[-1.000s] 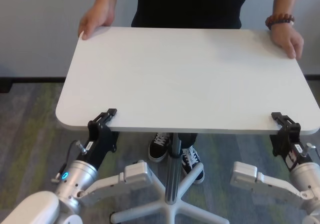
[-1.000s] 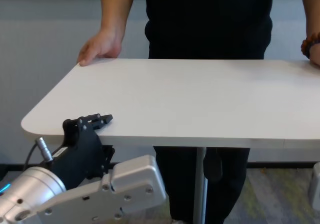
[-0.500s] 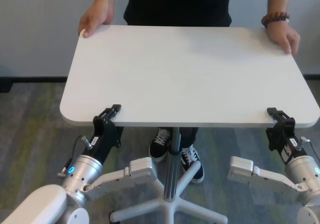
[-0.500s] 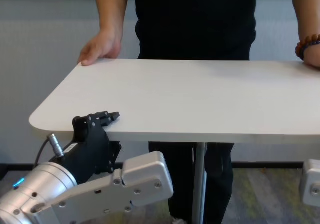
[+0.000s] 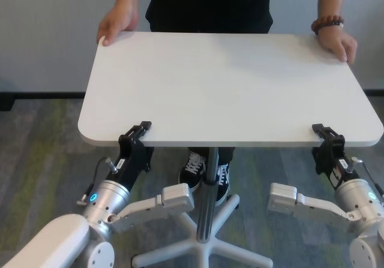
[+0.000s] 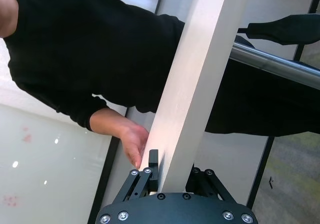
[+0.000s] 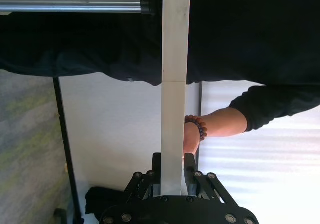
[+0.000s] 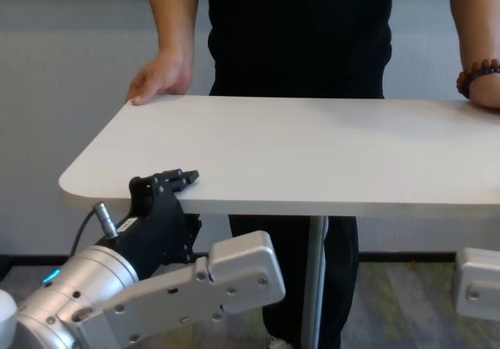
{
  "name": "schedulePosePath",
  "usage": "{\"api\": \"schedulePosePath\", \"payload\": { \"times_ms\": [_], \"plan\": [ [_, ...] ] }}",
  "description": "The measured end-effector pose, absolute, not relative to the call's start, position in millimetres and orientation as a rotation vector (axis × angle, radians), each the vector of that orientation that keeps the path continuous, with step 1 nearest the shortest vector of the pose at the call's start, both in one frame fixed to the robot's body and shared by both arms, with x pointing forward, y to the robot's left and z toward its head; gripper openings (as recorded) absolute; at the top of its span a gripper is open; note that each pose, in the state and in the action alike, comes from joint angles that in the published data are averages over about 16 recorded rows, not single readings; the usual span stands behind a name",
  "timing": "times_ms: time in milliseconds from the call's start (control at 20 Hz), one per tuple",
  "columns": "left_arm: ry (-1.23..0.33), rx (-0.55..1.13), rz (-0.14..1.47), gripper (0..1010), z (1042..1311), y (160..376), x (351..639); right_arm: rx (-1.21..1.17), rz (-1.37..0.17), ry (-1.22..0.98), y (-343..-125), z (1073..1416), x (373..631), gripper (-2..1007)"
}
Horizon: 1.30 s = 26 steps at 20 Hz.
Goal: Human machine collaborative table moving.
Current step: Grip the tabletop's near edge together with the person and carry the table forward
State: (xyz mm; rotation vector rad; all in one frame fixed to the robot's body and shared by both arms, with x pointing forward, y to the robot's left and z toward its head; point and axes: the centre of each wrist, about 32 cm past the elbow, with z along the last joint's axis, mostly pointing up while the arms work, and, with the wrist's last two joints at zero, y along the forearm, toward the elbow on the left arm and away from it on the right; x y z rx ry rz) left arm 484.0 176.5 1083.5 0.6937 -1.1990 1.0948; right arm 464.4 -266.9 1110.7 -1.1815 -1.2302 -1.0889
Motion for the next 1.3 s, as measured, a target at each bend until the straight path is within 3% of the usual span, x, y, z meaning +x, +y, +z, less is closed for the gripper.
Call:
{"api": "schedulePosePath", "payload": {
  "times_ms": [1300],
  "plan": [
    [-1.180, 0.723, 1.072, 292, 1056.5, 160.1, 491.6, -1.245, -1.056, -1.230, -272.2, 1080.9, 480.2, 259]
  ]
}}
